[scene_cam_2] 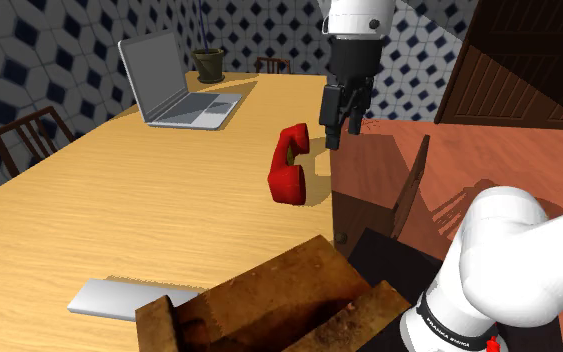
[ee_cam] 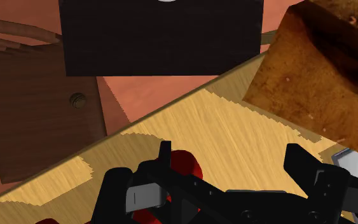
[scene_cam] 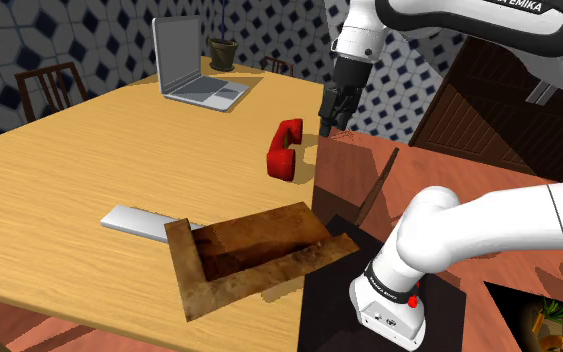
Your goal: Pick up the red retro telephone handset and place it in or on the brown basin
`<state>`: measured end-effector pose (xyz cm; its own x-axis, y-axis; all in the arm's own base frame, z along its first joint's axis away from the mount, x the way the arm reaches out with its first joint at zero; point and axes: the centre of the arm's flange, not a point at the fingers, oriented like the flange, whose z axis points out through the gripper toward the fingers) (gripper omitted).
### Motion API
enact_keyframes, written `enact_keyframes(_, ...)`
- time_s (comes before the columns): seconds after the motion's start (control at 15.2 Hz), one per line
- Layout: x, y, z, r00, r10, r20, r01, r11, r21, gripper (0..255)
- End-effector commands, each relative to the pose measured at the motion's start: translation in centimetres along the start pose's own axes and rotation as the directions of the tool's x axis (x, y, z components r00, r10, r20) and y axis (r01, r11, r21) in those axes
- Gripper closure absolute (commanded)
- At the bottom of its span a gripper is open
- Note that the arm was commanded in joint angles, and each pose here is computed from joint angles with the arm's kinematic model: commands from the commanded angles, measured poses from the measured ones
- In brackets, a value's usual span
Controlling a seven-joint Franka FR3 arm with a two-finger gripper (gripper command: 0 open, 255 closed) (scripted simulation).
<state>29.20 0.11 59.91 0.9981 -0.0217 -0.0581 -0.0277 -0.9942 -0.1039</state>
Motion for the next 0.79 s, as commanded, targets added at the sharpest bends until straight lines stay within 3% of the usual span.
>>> enact_keyframes(0.0,0.0,0.0,0.0,1.0,0.0,0.0,0.0,1.0,0.0,0)
enact_keyframes(0.33,6.0,-0.2,2.7,0.983,0.182,-0.008,-0.183,0.981,-0.059,0)
enact_keyframes(0.53,9.6,0.4,4.3,0.957,0.289,-0.018,-0.289,0.953,-0.094,0)
enact_keyframes(0.73,13.1,1.3,5.9,0.92,0.392,-0.032,-0.392,0.911,-0.127,0)
